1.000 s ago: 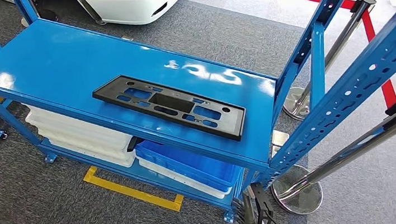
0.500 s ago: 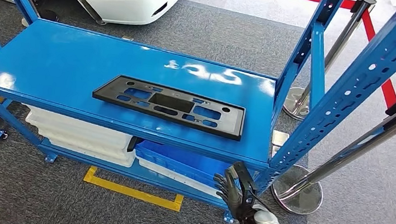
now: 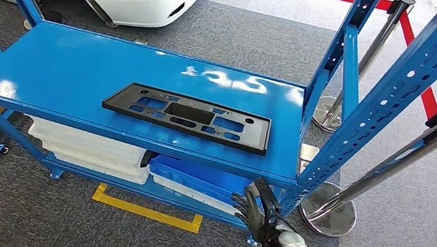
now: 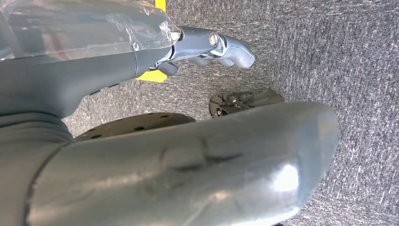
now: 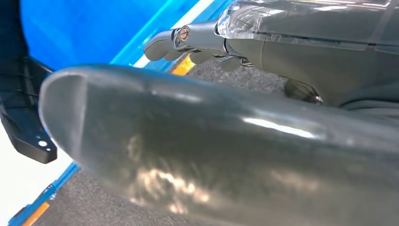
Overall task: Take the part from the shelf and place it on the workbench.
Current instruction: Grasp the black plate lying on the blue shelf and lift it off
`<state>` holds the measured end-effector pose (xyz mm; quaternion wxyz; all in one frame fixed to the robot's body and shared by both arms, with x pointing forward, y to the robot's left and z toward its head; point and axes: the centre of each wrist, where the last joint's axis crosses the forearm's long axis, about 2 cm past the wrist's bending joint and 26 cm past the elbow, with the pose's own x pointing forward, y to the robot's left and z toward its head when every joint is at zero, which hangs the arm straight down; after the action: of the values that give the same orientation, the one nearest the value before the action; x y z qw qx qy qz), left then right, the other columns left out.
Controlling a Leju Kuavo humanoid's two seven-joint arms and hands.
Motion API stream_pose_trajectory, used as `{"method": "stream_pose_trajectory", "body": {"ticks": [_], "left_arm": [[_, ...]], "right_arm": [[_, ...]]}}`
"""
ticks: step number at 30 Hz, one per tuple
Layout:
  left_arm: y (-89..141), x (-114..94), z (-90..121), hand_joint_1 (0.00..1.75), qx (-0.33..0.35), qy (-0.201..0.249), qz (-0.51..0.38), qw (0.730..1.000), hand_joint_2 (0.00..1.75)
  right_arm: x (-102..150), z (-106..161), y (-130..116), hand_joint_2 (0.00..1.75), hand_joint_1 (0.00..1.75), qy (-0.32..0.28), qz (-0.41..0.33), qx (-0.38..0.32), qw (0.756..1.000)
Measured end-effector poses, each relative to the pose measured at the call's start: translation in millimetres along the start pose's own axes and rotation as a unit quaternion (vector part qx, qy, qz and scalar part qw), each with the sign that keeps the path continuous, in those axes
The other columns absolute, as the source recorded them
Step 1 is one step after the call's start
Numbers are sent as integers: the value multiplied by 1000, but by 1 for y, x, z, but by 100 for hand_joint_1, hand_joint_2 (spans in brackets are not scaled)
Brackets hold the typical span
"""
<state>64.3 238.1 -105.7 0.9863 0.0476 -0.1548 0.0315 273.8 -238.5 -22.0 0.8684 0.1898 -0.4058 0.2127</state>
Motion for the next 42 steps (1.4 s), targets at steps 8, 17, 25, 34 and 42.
{"method": "stream_pose_trajectory", "body": {"ticks": [8, 17, 25, 34, 42], "left_arm": [[2, 0, 0, 0, 2, 2, 2, 1000, 0], [4, -1, -1, 0, 5, 9, 5, 1000, 0], [4, -1, -1, 0, 6, 8, 0, 1000, 0], [6, 0, -1, 0, 3, 5, -12, 1000, 0], [8, -1, -1, 0, 1, 3, -26, 1000, 0]], "right_arm": [[-11, 5, -3, 0, 0, 54, -23, -35, 998], [-30, 14, -7, 0, 0, 56, -40, -36, 997], [-23, 9, -4, 0, 0, 42, -29, -11, 999], [-7, -4, 20, 0, 0, 44, -6, 73, 996], [8, -16, 44, 0, 0, 60, 29, 134, 989]]}}
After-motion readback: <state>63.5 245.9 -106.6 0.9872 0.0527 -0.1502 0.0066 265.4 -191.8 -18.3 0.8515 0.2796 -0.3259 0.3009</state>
